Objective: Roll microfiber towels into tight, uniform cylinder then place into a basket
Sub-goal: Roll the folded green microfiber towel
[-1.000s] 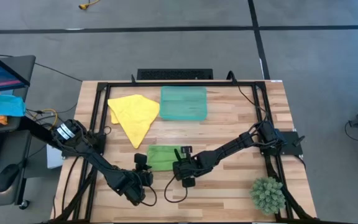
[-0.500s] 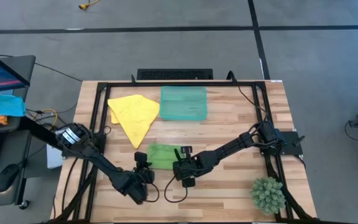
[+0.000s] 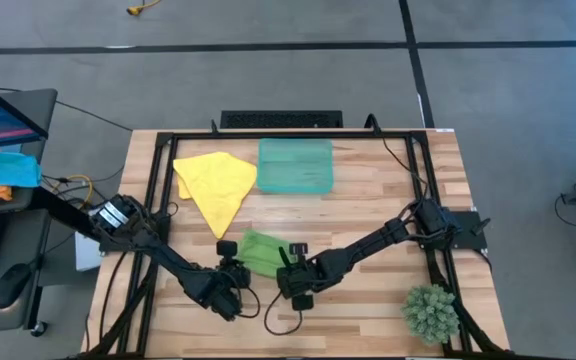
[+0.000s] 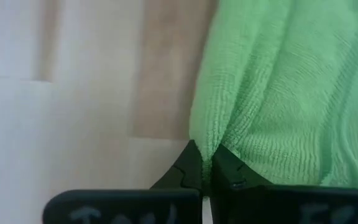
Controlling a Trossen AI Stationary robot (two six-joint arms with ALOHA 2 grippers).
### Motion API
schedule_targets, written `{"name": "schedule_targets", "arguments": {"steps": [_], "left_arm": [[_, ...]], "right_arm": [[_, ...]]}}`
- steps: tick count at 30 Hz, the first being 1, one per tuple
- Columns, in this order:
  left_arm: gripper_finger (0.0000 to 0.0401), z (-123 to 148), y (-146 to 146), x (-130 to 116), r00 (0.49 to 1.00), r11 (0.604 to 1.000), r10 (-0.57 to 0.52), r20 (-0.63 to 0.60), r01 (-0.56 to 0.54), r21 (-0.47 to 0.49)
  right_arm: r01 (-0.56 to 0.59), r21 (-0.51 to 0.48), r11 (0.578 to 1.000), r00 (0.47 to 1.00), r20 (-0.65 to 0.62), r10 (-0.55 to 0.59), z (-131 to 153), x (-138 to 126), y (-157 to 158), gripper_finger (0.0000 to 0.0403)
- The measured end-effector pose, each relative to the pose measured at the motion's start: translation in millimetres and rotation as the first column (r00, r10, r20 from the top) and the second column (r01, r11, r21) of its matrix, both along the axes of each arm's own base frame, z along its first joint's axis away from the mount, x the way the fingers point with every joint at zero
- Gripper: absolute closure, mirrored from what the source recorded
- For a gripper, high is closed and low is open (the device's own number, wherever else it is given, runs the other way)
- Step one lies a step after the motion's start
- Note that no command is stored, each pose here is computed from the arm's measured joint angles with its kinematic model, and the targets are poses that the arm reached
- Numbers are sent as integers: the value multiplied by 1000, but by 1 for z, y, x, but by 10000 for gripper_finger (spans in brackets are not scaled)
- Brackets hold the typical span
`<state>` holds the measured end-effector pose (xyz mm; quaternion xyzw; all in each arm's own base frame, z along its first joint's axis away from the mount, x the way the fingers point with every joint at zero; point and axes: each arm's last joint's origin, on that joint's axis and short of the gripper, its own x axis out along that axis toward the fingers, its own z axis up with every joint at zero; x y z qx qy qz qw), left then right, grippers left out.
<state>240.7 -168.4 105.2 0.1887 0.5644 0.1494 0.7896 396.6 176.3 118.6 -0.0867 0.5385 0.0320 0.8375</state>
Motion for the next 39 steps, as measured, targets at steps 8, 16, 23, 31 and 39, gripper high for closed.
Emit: {"name": "schedule_targets", "arguments": {"steps": [8, 16, 23, 31, 39], "left_arm": [[396, 36, -6, -6, 998, 939, 55, -22, -59, -339], [395, 69, -4, -7, 974, 747, 216, -69, -210, -630], [395, 69, 17, 5, 913, 656, 381, -145, -377, -654], [397, 65, 52, 16, 833, 582, 501, -235, -525, -621], [397, 39, 79, 35, 800, 535, 494, -341, -588, -607]], "right_arm": [[32, 171, 985, 999, 15, -35, 14, 4, 25, 386], [96, 402, 910, 995, -16, -97, 19, 3, 43, 378], [167, 445, 880, 985, -46, -163, 20, 5, 41, 384], [175, 479, 860, 984, -49, -173, 21, 7, 40, 388], [241, 484, 841, 970, -87, -227, 18, 8, 36, 387]]}}
